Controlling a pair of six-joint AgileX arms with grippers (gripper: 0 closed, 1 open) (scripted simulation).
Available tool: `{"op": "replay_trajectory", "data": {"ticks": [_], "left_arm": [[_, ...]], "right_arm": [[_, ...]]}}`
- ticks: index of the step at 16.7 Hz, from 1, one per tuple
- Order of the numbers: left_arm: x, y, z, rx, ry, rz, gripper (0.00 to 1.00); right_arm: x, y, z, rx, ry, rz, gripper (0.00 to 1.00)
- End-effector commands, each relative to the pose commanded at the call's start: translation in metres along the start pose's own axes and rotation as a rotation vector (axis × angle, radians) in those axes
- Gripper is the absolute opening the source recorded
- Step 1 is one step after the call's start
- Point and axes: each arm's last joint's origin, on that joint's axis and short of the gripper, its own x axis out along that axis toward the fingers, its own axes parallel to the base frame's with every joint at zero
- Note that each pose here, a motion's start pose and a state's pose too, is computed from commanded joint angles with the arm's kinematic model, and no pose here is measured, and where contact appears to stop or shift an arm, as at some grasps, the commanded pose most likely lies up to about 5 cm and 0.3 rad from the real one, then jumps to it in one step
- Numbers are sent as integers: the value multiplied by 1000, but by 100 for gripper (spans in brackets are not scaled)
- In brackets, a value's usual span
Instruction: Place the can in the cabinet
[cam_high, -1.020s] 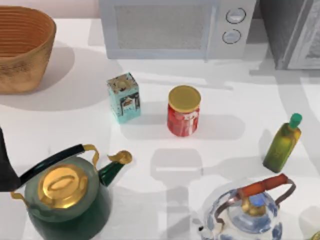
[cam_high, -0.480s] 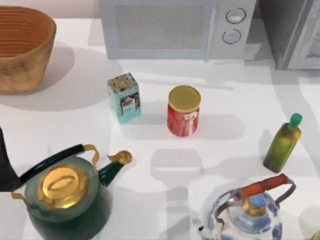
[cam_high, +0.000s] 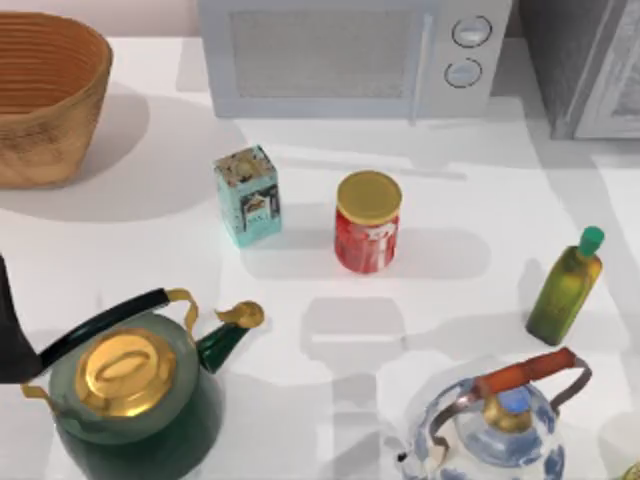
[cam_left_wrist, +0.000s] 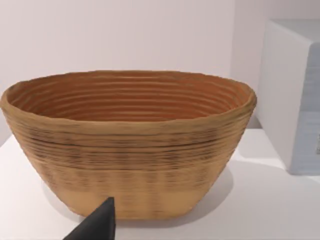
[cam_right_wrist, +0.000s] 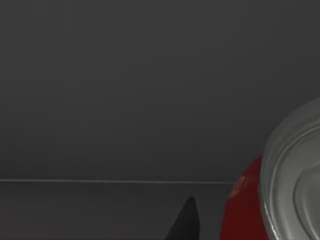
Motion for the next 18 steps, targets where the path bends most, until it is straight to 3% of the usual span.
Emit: {"op": "replay_trajectory", "data": {"ticks": [5, 10, 16, 18], "left_arm": [[0, 0, 0, 0, 0, 0, 100], [0, 0, 0, 0, 0, 0, 100], [0, 0, 0, 0, 0, 0, 100], [0, 0, 0, 0, 0, 0, 100]], "right_arm": [[46, -2, 24, 8, -56, 0, 0], [85, -9, 12, 6, -42, -12, 0], [92, -10, 8, 5, -33, -14, 0], [92, -10, 8, 5, -33, -14, 15]]}}
